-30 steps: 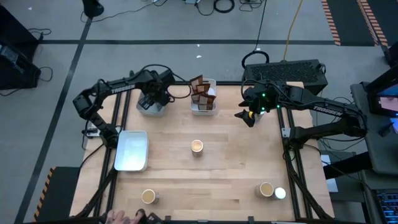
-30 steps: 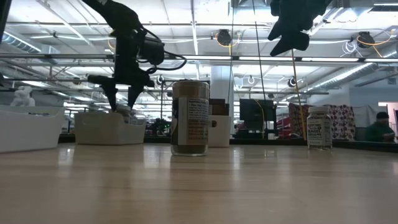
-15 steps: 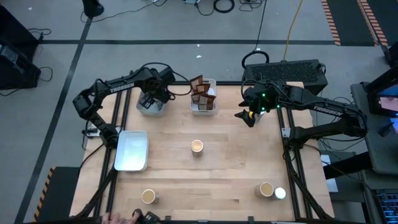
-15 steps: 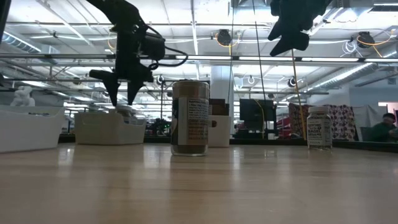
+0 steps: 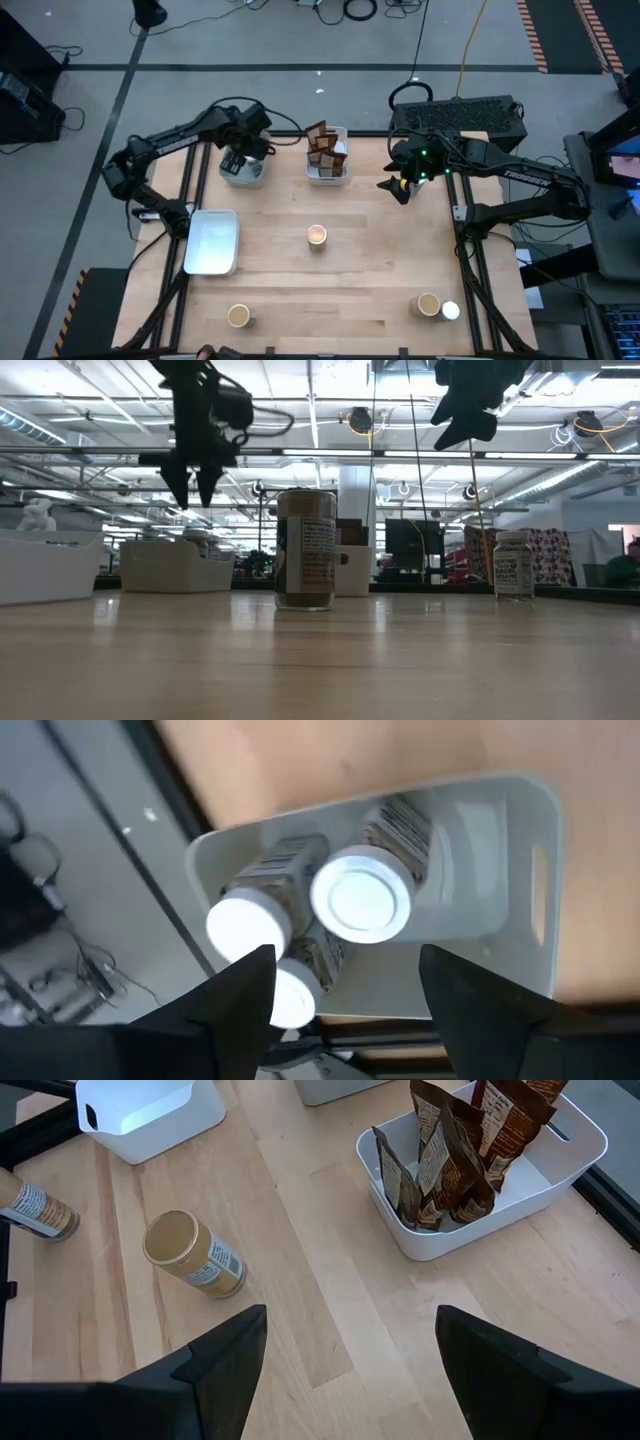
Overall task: Sort spices by type
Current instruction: Put the white seasoning bottle into the gray bin
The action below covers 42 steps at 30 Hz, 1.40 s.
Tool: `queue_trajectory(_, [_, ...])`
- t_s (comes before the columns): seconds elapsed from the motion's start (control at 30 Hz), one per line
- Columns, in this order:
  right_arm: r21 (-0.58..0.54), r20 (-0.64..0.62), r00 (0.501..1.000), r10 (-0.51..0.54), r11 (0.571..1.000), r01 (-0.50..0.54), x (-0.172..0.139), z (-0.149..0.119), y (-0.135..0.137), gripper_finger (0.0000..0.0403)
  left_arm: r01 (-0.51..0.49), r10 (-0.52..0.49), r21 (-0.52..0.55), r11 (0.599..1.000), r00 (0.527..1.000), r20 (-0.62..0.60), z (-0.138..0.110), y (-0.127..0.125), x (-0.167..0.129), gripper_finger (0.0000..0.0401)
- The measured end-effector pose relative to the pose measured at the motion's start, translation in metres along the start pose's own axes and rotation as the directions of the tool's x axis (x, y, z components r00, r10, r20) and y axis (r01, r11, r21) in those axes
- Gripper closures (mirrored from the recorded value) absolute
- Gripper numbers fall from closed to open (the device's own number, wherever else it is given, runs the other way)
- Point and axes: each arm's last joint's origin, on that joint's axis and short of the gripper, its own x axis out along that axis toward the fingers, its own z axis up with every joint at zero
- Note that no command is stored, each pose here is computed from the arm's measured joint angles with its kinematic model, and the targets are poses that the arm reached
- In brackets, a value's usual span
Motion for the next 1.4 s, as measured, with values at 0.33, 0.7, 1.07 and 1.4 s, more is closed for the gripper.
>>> queue_trajectory(0.33, [-0.005, 0.0, 1.0, 0.0, 1.0, 0.0, 0.0, 0.0, 0.0, 0.0131, 0.117, 0.082, -0.515, 0.849, 0.934, 0.347, -0.001, -0.012, -0.043, 0.015])
queue_trajectory(0.7, [-0.048, 0.049, 0.999, 0.012, 0.999, -0.01, 0.0, 0.005, 0.001, 0.0131, 0.159, -0.076, -0.984, 0.084, 0.985, 0.153, -0.006, -0.002, -0.005, 0.015])
queue_trajectory(1.07, [-0.056, 0.051, 0.999, 0.013, 0.998, -0.01, 0.0, 0.005, 0.001, 0.0131, 0.094, -0.131, -0.984, -0.154, 0.985, 0.115, -0.008, 0.014, 0.026, 0.015])
queue_trajectory(1.4, [-0.102, 0.05, 0.999, 0.013, 0.995, -0.008, 0.0, 0.005, 0.001, 0.0131, 0.006, -0.138, -0.985, -0.173, 0.99, 0.03, -0.004, 0.019, 0.043, 0.015])
